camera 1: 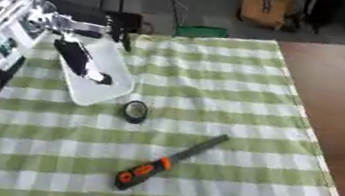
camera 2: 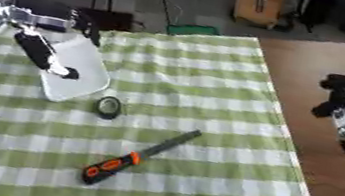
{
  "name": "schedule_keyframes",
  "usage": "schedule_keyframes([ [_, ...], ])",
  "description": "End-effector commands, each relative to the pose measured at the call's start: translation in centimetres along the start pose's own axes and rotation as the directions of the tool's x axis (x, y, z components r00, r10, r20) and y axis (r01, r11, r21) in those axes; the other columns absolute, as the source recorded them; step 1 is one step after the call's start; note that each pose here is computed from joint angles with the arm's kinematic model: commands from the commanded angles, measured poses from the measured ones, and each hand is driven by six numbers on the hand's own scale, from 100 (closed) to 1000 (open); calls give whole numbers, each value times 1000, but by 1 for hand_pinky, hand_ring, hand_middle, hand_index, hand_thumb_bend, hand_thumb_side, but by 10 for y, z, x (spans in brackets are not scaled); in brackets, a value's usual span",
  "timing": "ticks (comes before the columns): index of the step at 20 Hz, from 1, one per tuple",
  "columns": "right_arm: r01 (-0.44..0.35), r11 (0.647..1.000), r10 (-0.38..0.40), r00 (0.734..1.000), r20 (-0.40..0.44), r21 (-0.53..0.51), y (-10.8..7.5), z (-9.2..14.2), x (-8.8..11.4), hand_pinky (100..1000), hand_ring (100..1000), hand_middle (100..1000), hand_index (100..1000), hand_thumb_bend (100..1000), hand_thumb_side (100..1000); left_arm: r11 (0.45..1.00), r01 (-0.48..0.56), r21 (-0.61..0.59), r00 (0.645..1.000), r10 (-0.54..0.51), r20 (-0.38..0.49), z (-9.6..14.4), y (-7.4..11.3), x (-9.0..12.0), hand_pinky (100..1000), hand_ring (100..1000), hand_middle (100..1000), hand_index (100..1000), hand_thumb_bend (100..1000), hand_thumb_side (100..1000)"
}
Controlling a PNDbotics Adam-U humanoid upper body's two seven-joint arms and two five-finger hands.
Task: Pick up objects on the table and place them in the box.
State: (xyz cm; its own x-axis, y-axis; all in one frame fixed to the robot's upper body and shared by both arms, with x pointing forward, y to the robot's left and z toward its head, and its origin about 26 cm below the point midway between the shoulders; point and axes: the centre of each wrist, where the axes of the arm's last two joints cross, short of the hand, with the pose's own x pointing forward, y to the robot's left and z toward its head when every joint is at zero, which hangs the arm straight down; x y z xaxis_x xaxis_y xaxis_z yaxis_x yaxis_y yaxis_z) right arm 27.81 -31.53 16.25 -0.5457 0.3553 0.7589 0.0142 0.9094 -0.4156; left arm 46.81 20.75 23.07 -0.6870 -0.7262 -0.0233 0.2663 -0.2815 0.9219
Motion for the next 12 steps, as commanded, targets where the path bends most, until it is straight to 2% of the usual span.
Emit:
schedule_keyframes([
  [1,-23,1000,22,999,37,16,-4,-5,9,582,542,706,788,181,620,1000,29,4,1000,-29,-12,-8,1,-3,932,879,889,879,479,391],
  [5,-20,1000,19,999,42,20,-4,-6,10,582,542,706,788,179,621,998,28,-49,1000,-28,15,-23,-16,-3,954,889,893,882,496,429],
  [9,-20,1000,19,999,42,21,-4,-6,10,583,542,707,789,183,620,997,23,-76,999,-21,29,-29,-24,-5,955,891,893,883,507,451],
  [10,-20,1000,19,999,42,21,-3,-6,10,583,542,707,789,186,620,997,23,-79,999,-21,30,-29,-24,-5,960,892,893,880,587,498],
  [11,-20,1000,19,999,42,22,-3,-6,10,583,542,707,789,186,620,996,27,-86,999,-24,38,-30,-25,-4,964,893,892,878,505,455],
  [12,-19,1000,18,999,43,22,-3,-6,10,583,542,707,789,186,620,995,31,-94,999,-27,45,-31,-25,-3,964,893,892,878,505,455],
])
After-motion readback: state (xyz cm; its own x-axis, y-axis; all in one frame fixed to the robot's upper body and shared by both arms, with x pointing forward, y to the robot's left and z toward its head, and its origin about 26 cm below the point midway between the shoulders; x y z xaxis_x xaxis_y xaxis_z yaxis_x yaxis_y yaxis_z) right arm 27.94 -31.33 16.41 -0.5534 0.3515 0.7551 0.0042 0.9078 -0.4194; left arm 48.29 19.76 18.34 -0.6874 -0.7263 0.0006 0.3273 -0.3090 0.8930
